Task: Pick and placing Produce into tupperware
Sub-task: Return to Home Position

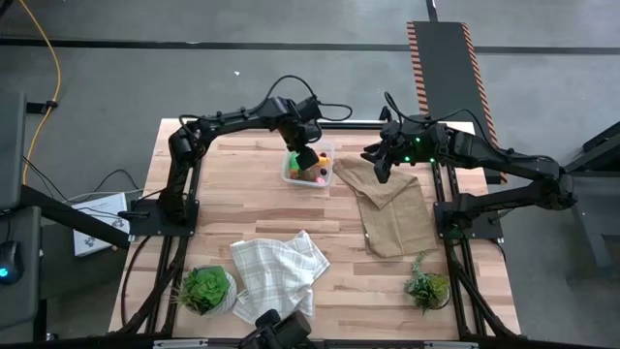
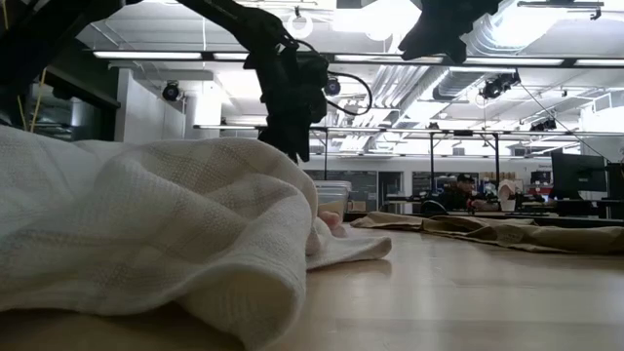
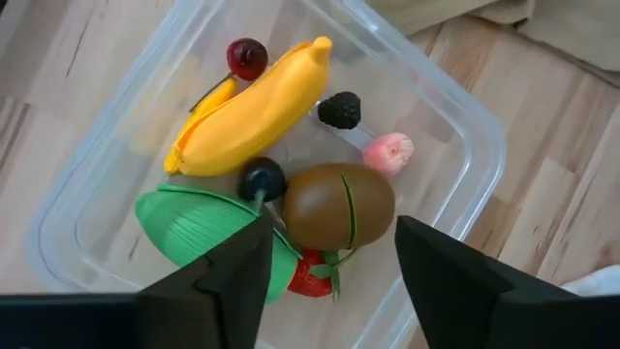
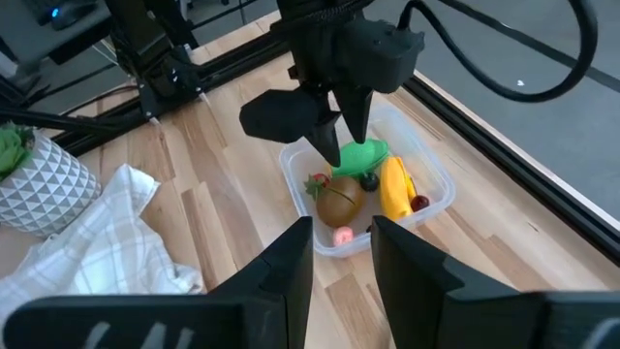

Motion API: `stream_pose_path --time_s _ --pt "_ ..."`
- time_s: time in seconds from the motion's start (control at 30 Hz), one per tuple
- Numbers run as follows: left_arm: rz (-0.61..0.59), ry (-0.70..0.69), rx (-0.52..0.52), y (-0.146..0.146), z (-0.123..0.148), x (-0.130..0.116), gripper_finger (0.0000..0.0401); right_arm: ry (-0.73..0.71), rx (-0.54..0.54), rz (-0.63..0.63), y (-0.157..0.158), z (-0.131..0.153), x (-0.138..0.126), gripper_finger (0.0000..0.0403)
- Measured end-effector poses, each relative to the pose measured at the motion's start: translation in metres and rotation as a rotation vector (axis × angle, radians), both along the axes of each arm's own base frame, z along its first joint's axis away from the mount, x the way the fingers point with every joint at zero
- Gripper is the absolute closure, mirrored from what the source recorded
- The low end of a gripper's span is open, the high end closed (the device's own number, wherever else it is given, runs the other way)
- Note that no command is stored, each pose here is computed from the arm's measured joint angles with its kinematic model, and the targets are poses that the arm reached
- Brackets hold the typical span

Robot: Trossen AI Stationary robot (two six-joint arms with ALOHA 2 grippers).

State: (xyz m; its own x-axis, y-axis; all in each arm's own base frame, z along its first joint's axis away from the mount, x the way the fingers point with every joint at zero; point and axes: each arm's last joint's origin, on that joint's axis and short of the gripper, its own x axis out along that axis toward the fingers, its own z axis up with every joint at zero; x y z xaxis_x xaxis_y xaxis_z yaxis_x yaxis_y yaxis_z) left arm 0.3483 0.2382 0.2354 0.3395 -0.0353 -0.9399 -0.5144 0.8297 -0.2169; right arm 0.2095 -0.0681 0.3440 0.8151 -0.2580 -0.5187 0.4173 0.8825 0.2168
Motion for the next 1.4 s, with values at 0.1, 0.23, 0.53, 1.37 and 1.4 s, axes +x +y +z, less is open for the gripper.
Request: stream_pose_path --time_s 0.1,0.23,0.53,1.37,1.4 --pt "0.0 -0.023 -0.008 0.0 0.003 0.0 0.0185 0.006 -0.004 0.014 0.0 0.0 0.0 0.0304" --pt "-0.009 -0.079 -0.043 -0.004 0.013 -0.001 0.0197 0.022 0.005 0.041 0.001 -0.002 -0.001 0.0304" --pt "0.032 -0.255 -0.035 -0.019 0.072 -0.019 0.0278 -0.023 -0.001 0.111 0.006 0.007 -0.011 0.0304" --pt "-0.086 -0.795 0.358 -0.159 0.229 -0.067 0.0399 -0.416 0.077 0.248 0.041 0.058 -0.113 0.0397" --pt "-0.101 -0.806 0.354 -0.165 0.232 -0.069 0.0398 -0.432 0.086 0.254 0.043 0.059 -0.117 0.0399"
